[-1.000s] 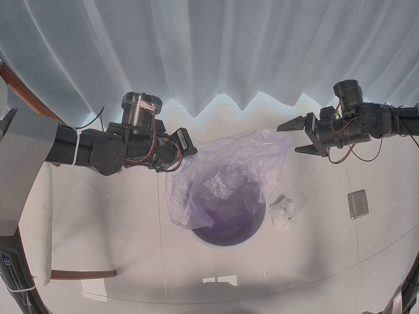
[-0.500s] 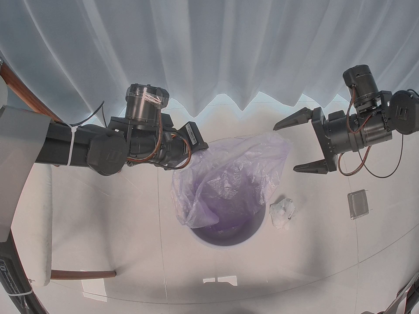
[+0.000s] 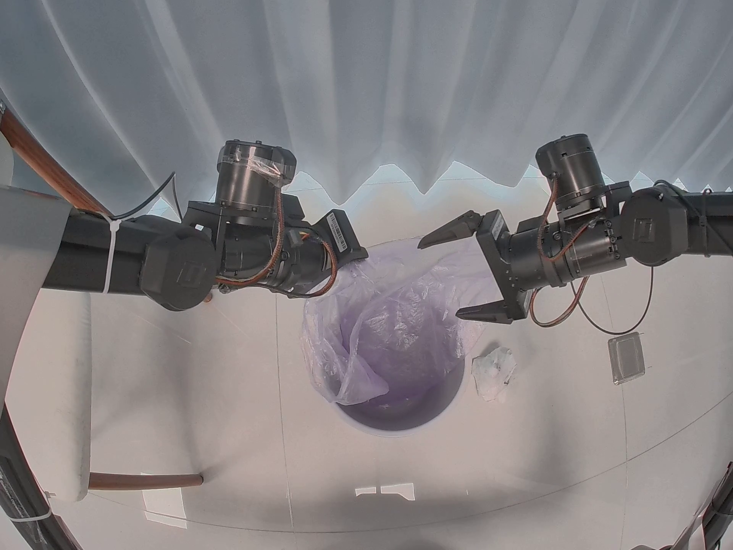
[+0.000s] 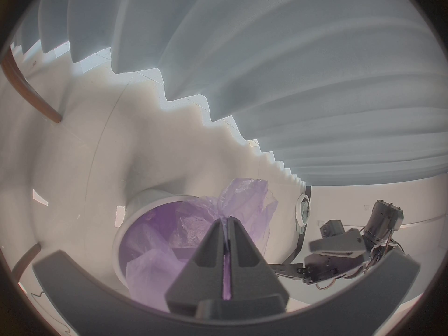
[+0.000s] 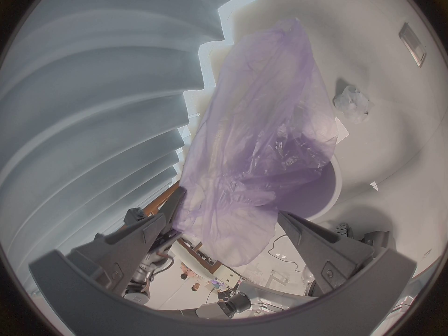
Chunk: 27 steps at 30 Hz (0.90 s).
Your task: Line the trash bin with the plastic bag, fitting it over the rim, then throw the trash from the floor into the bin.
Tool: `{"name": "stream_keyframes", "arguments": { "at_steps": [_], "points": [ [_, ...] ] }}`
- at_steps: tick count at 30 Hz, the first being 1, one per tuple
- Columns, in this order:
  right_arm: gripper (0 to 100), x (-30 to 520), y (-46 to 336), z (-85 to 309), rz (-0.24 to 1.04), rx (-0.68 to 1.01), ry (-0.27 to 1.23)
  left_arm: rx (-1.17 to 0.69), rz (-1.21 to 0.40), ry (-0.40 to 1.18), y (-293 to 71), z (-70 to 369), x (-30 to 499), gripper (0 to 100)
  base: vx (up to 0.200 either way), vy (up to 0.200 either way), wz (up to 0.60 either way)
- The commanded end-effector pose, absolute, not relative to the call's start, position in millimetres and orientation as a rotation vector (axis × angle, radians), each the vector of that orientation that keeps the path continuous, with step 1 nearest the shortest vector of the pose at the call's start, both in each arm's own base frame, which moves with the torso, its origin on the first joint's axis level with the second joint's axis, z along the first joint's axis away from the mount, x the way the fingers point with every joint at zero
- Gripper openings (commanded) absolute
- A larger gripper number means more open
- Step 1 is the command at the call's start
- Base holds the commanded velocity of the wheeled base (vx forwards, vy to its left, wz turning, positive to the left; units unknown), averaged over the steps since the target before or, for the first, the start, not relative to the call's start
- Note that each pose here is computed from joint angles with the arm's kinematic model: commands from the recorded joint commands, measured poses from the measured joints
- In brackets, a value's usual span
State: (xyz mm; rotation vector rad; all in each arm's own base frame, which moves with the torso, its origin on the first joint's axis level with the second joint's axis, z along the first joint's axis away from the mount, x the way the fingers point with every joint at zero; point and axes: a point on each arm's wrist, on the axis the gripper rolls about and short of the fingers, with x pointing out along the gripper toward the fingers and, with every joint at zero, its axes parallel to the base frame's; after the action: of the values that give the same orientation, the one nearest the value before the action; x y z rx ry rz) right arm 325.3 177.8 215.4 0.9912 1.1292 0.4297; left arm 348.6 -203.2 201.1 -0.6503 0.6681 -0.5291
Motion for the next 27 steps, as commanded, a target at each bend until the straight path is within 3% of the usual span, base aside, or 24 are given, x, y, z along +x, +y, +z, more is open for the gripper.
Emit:
{"name": "stream_keyframes", "arguments": {
  "at_steps": [1, 14, 15, 19, 27],
  "points": [
    [100, 341.3, 189.4, 196.4, 0.399, 0.996, 1.164, -0.65, -0.533, 0.665, -203.9, 202.4, 347.5, 0, 0.0, 0.0, 0.0],
    [100, 362.6, 215.1, 179.3, 0.352, 1.0, 1.154, -0.647, -0.534, 0.668, -204.8, 201.2, 346.6, 0, 0.0, 0.0, 0.0],
    [0, 363.3, 216.8, 177.8, 0.346, 0.996, 1.154, -0.647, -0.533, 0.666, -204.8, 201.4, 346.7, 0, 0.0, 0.0, 0.0],
    [0, 364.0, 216.8, 186.5, 0.347, 0.999, 1.125, -0.644, -0.522, 0.665, -205.1, 199.2, 347.6, 0, 0.0, 0.0, 0.0],
    [0, 306.3, 196.1, 251.8, 0.403, 0.938, 1.12, -0.617, -0.472, 0.684, -198.6, 182.8, 354.8, 0, 0.0, 0.0, 0.0]
  ]
}}
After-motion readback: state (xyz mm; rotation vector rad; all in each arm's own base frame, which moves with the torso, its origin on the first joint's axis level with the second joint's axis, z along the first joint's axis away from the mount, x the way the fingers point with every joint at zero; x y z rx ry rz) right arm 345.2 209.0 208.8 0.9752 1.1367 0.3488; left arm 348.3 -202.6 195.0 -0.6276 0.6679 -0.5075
